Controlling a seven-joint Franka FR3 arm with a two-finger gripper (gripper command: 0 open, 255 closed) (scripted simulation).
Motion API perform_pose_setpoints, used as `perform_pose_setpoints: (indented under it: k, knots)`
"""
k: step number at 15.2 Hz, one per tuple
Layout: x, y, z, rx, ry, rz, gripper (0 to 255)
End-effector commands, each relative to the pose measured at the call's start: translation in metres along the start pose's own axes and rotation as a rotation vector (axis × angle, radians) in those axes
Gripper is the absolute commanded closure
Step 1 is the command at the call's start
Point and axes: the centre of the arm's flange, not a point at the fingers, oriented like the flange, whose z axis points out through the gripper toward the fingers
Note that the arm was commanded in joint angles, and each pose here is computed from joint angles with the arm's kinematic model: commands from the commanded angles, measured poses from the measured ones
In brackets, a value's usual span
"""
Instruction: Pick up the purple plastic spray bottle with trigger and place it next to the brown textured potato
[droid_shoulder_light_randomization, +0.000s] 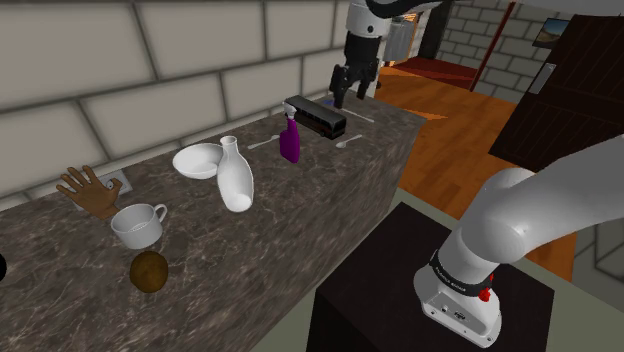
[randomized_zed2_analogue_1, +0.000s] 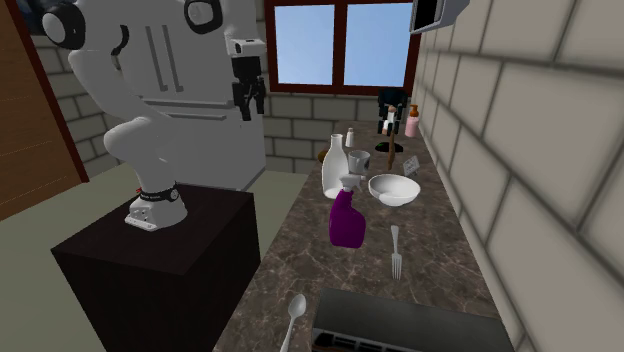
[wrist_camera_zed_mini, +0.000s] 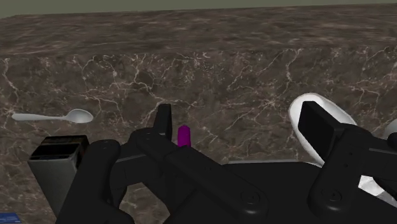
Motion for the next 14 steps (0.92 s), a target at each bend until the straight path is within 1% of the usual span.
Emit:
perform_pose_setpoints:
  k: [1, 14]
  knots:
    - [0.022, 0.005, 0.012, -0.001, 0.004, 0.001, 0]
    - [0.171, 0.034, 0.088, -0.003, 0.023, 0.008, 0]
